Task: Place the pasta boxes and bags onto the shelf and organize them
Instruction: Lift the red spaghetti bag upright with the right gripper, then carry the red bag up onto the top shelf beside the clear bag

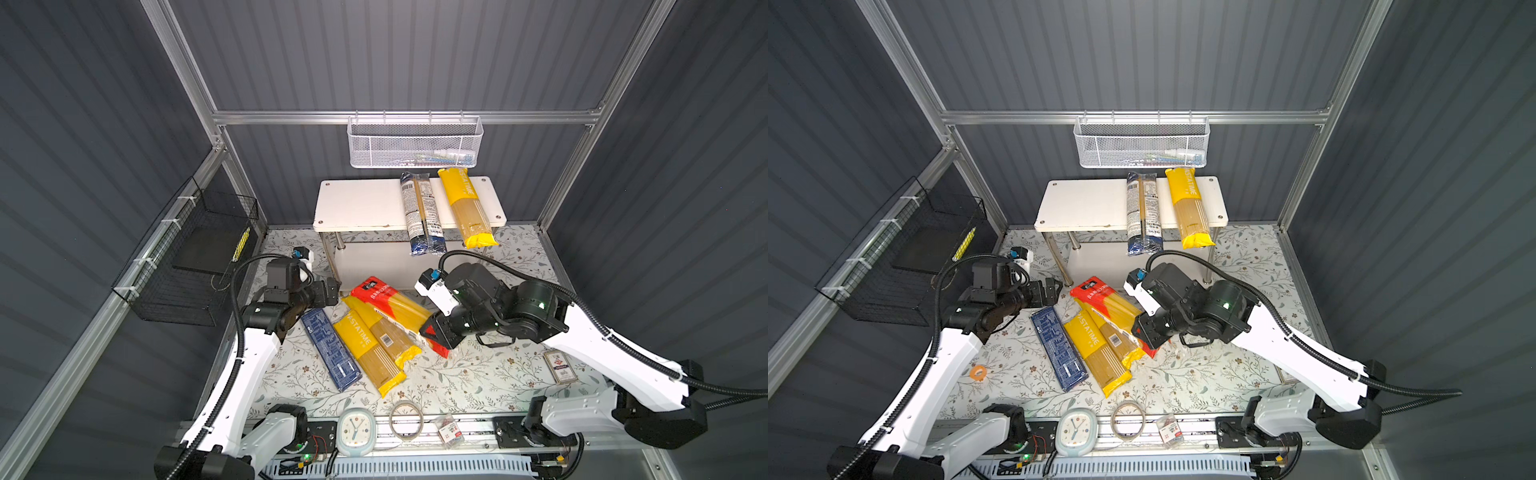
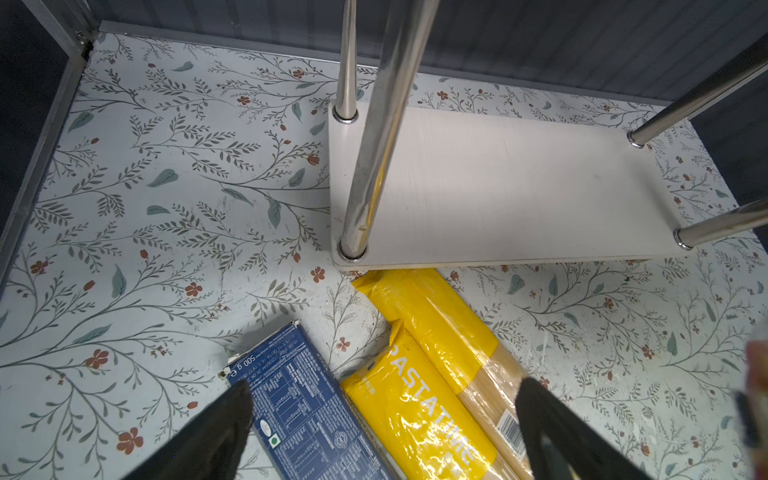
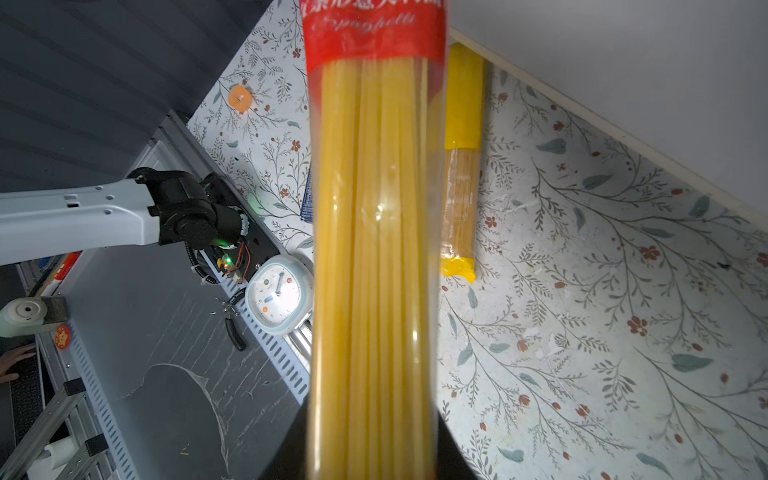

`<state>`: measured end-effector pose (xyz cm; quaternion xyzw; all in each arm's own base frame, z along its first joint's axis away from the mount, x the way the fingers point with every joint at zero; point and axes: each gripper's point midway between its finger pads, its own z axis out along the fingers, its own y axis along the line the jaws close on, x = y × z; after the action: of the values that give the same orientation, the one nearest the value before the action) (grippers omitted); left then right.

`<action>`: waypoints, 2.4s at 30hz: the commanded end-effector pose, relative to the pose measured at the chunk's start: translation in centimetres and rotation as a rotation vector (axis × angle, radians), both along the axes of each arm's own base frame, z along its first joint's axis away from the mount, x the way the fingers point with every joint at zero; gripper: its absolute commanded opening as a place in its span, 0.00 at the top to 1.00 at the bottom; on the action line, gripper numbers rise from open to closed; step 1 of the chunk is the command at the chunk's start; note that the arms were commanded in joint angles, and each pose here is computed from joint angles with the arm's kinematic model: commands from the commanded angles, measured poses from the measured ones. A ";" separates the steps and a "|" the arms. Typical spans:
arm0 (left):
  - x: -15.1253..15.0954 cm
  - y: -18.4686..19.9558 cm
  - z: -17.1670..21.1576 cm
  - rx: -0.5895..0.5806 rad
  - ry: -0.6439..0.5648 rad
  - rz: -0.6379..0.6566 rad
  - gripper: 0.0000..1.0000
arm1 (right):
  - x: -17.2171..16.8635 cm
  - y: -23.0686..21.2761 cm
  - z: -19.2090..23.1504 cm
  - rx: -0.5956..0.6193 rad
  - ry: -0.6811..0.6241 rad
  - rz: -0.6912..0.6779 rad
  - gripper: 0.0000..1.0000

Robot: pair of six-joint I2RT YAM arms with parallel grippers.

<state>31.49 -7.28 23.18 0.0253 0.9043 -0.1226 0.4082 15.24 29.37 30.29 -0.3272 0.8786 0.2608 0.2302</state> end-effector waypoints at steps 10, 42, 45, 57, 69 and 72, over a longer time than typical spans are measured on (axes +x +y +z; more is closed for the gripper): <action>-0.3 -0.2 -0.4 -0.005 0.030 -0.019 0.00 | 3.3 2.8 11.7 0.268 -0.253 -0.044 0.84; -0.2 -1.2 -1.3 -0.039 0.060 -0.065 0.00 | 16.7 6.1 15.9 0.261 -0.511 -0.447 0.82; -0.2 -1.2 -1.4 -0.038 0.061 -0.064 0.00 | 17.6 5.9 16.4 0.285 -0.523 -0.479 0.82; -0.2 -1.7 -1.8 -0.062 0.071 -0.083 0.00 | 21.0 6.4 16.5 0.343 -0.547 -0.563 0.80; -0.3 -2.0 -1.6 -0.075 0.065 -0.094 0.00 | 22.7 6.5 17.7 0.387 -0.558 -0.593 0.75; -0.3 -2.0 -1.6 -0.077 0.064 -0.096 0.00 | 23.1 6.5 17.8 0.400 -0.561 -0.599 0.74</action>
<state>31.33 -9.14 22.17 0.0463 0.9077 -0.1694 0.3811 37.90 36.50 40.38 -0.1143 0.8371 0.1877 0.5009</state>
